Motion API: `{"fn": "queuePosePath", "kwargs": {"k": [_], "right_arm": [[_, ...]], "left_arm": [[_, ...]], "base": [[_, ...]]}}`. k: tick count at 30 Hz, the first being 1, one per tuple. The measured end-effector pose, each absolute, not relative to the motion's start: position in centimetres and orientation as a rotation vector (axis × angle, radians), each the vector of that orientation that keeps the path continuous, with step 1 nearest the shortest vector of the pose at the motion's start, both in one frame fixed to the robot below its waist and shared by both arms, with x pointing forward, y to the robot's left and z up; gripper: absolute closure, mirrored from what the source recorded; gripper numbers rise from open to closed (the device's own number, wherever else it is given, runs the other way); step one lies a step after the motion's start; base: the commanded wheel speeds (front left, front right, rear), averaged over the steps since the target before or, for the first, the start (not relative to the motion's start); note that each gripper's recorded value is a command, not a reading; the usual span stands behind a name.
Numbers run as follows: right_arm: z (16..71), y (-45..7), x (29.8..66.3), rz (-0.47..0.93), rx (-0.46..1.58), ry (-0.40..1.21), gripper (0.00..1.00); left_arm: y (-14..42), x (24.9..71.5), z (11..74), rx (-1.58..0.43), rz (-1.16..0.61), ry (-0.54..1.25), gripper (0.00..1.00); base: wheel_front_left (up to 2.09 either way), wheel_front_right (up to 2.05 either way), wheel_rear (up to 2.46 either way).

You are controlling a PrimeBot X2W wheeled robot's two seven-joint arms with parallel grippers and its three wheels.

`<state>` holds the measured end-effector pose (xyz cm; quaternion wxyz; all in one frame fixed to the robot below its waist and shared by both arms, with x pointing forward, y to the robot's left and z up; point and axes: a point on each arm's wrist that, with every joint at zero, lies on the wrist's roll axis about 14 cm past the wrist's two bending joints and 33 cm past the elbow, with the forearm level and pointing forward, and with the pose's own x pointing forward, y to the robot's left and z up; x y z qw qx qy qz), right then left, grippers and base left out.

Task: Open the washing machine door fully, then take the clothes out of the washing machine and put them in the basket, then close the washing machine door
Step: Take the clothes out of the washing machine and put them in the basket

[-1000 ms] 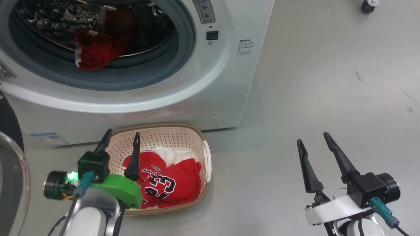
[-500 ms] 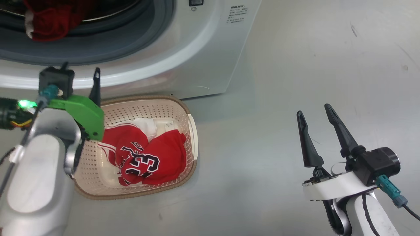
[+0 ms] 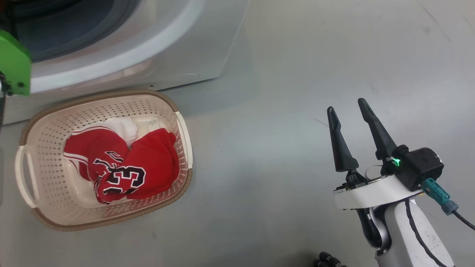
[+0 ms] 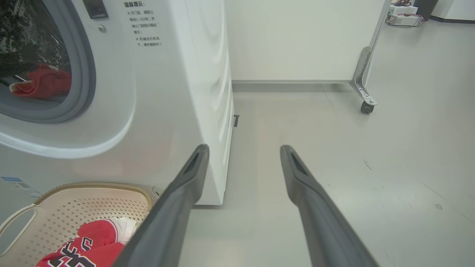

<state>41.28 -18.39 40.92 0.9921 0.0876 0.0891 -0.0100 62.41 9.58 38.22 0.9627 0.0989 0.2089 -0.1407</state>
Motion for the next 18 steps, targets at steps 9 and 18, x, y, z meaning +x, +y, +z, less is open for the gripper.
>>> {"fn": "queuePosePath", "kwargs": {"k": [9, 18], "right_arm": [[40.4, -20.2, 41.5, -0.083, 0.201, 0.188, 0.0], [40.1, -21.5, 41.7, -0.134, 0.2, 0.195, 0.0]], "left_arm": [[10.2, 66.1, 36.7, 0.242, -0.26, 0.455, 0.0], [11.2, 66.7, 33.2, 0.24, -0.228, 0.583, 0.0]], "base": [[0.0, 0.0, 0.0], [0.0, 0.0, 0.0]]}}
